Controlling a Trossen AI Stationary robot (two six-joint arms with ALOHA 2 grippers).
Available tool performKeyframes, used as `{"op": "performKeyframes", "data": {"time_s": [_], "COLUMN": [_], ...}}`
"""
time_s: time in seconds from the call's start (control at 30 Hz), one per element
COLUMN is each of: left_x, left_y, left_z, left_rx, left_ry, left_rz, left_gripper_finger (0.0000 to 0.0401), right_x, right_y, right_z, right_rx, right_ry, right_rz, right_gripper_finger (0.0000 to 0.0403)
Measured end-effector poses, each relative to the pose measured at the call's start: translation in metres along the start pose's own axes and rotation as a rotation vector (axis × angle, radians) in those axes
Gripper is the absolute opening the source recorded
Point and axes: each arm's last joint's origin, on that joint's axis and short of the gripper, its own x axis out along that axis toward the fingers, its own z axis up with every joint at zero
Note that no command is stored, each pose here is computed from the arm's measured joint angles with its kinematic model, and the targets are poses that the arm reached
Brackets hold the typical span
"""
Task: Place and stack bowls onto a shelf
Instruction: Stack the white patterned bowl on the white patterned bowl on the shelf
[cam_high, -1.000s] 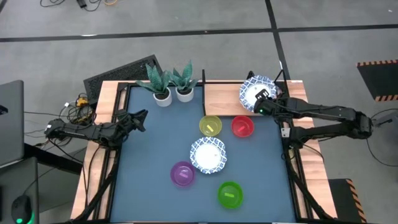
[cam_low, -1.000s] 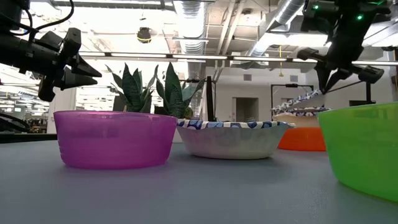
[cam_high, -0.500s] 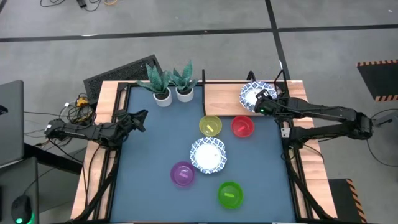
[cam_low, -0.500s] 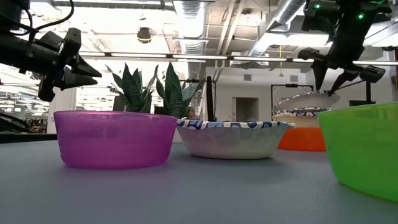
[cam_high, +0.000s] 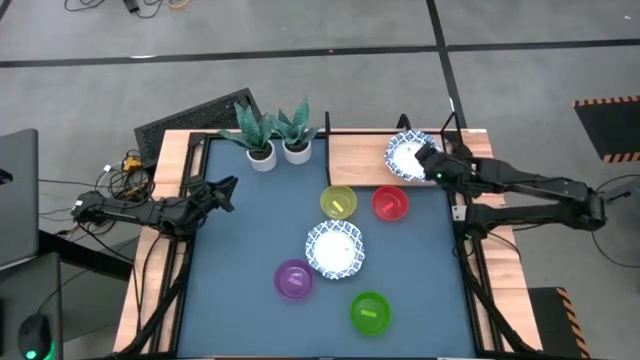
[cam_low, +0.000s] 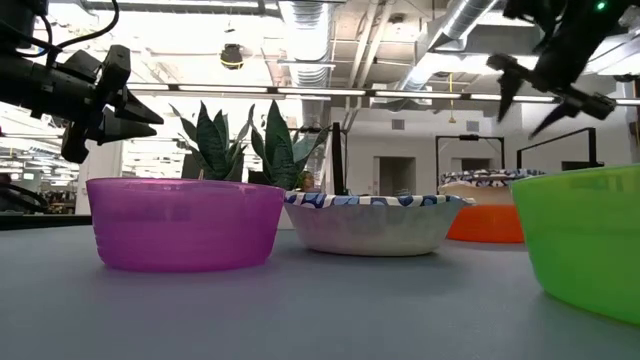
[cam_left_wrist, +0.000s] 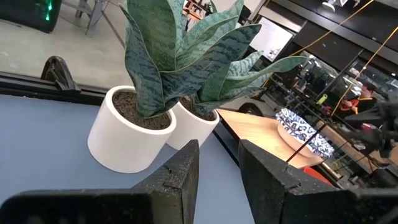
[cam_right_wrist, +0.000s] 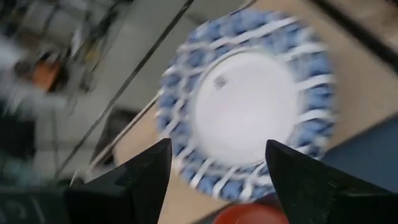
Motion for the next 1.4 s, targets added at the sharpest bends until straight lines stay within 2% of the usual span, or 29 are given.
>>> {"op": "performKeyframes", "data": {"time_s": [0.1,0.23,0.3,0.4,0.6,0.77,1.2,1.4], "left_x": [0.0,0.0,0.0,0.0,0.0,0.0,0.0,0.0], "left_y": [0.0,0.0,0.0,0.0,0.0,0.0,0.0,0.0], "left_z": [0.0,0.0,0.0,0.0,0.0,0.0,0.0,0.0], "left_rx": [-0.002,-0.003,-0.003,-0.004,-0.003,-0.003,-0.002,-0.001], "left_ry": [0.0,0.0,0.0,0.0,0.001,0.002,0.006,0.006], "left_rz": [0.0,0.0,0.0,0.0,-0.001,-0.002,-0.008,-0.008], "left_gripper_finger": [0.0098,0.0098,0.0098,0.0098,0.0098,0.0098,0.0098,0.0098], "right_x": [-0.005,-0.008,-0.008,-0.007,0.0,0.003,0.012,0.021], "right_y": [0.01,0.023,0.027,0.026,0.011,0.008,-0.01,-0.02], "right_z": [-0.008,-0.036,-0.057,-0.088,-0.141,-0.174,-0.216,-0.227], "right_rx": [-0.143,-0.305,-0.36,-0.42,-0.522,-0.565,-0.625,-0.661], "right_ry": [0.128,0.397,0.513,0.598,0.665,0.709,0.782,0.817], "right_rz": [0.111,0.236,0.258,0.241,0.126,0.184,0.148,0.086], "right_gripper_finger": [0.0286,0.0286,0.0286,0.0286,0.0286,0.0286,0.0286,0.0285]}}
